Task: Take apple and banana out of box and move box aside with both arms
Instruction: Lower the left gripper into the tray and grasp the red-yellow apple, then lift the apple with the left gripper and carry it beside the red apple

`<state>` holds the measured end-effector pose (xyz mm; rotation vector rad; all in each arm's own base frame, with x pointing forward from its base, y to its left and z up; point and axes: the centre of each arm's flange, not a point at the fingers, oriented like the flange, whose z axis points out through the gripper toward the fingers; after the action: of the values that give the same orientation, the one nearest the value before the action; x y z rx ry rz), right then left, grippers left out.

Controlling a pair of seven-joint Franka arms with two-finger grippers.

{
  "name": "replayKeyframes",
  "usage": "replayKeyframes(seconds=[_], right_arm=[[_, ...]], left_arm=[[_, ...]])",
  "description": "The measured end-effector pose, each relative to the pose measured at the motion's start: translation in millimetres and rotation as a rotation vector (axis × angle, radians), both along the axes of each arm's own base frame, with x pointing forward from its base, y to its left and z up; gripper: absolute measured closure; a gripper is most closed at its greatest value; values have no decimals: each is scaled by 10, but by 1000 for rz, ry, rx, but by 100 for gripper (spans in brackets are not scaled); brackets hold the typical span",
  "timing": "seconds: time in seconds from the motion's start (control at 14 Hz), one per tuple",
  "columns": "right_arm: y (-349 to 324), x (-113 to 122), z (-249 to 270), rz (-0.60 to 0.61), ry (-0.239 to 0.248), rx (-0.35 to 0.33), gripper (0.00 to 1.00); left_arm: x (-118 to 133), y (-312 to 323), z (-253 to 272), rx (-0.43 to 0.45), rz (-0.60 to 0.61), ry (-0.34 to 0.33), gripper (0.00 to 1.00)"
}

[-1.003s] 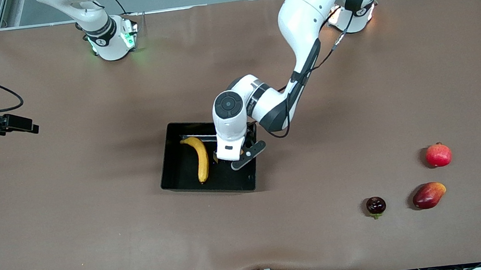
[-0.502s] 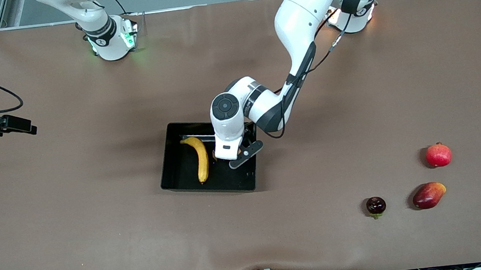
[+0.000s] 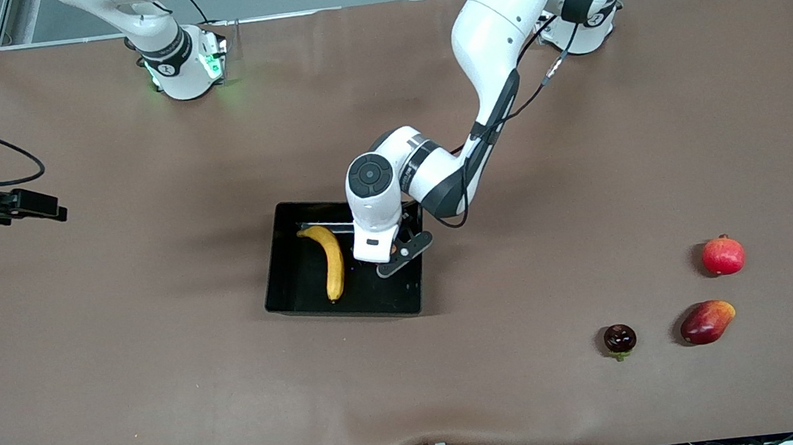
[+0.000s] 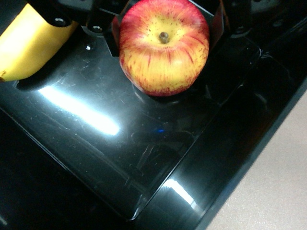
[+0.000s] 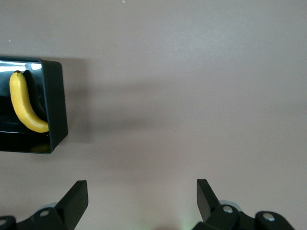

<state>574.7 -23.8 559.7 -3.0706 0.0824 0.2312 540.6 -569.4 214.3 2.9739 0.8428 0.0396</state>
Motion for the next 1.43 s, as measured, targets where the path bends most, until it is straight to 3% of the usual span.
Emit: replayKeyframes(seconds=[0.22, 0.43, 0.65, 0.86, 1.15, 1.43], right_arm=[[111, 11, -28, 13, 5, -1, 0], [207, 60, -173, 30, 30, 0, 0], [356, 116, -339, 54, 57, 1, 0], [443, 153, -463, 63, 77, 14, 0], [427, 158, -473, 59, 79, 16, 0], [440, 168, -432, 61, 70, 18, 0]], left_arm=[[37, -8, 105, -10, 2, -15, 24], [221, 76, 528, -30, 23, -76, 24], [509, 333, 1313, -68, 58, -163, 24], [805, 947, 2310, -74, 60, -201, 24], [898, 1807, 3067, -8, 34, -133, 24], [1030, 2413, 2947, 41, -4, -62, 24]])
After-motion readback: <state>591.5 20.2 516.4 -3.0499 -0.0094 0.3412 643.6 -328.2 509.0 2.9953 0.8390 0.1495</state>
